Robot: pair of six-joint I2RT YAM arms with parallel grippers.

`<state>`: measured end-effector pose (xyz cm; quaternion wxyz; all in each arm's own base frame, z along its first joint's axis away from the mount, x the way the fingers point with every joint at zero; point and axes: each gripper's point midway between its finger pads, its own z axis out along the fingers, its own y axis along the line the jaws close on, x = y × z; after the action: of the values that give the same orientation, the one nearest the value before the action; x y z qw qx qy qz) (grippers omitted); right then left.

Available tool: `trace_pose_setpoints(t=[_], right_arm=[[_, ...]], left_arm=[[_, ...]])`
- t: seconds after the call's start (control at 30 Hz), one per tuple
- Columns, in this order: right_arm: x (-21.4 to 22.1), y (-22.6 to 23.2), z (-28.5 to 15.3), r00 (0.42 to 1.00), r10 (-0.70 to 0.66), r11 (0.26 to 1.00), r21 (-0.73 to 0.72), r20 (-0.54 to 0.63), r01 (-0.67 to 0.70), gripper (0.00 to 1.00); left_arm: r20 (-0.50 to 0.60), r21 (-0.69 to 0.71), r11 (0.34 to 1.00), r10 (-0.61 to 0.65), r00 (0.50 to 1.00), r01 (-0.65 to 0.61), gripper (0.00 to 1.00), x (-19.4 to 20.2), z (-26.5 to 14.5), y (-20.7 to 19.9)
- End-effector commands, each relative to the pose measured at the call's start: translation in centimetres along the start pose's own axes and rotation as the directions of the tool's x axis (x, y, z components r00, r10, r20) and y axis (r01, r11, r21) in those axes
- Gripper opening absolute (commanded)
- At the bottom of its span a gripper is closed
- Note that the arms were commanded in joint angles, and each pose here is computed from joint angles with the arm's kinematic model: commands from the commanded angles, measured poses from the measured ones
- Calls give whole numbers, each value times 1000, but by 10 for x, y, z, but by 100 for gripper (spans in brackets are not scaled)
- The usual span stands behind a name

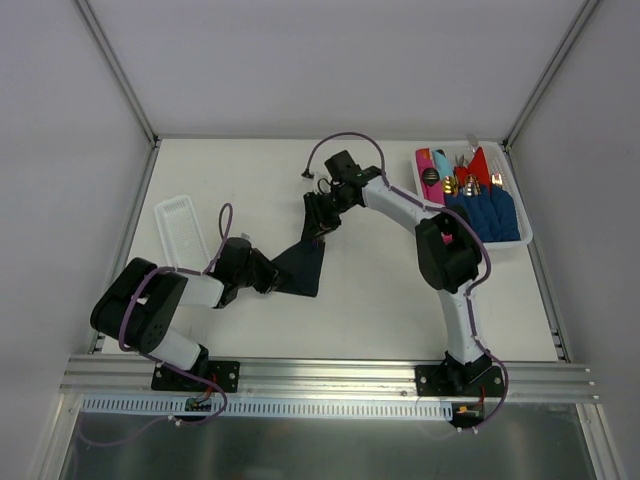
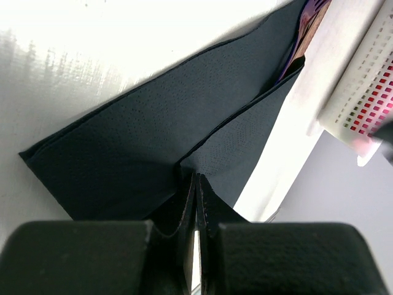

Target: Place the utensils on the paper napkin and roll it up

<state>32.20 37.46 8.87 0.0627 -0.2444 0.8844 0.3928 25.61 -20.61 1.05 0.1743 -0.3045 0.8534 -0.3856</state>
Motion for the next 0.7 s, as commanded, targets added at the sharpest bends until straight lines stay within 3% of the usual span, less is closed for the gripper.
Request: trace_pose_setpoints(t=[0.0,0.67], right_arm=[[6,31,-26,997,-73,993,-89,26,76,24],[37,-27,39,993,4,997,74,-115,5,16]], left_arm=[[-9,-171,985,-13,1000,11,0,6,1,45],[-43,-133,985,106,993,-111,0,3,2,28]])
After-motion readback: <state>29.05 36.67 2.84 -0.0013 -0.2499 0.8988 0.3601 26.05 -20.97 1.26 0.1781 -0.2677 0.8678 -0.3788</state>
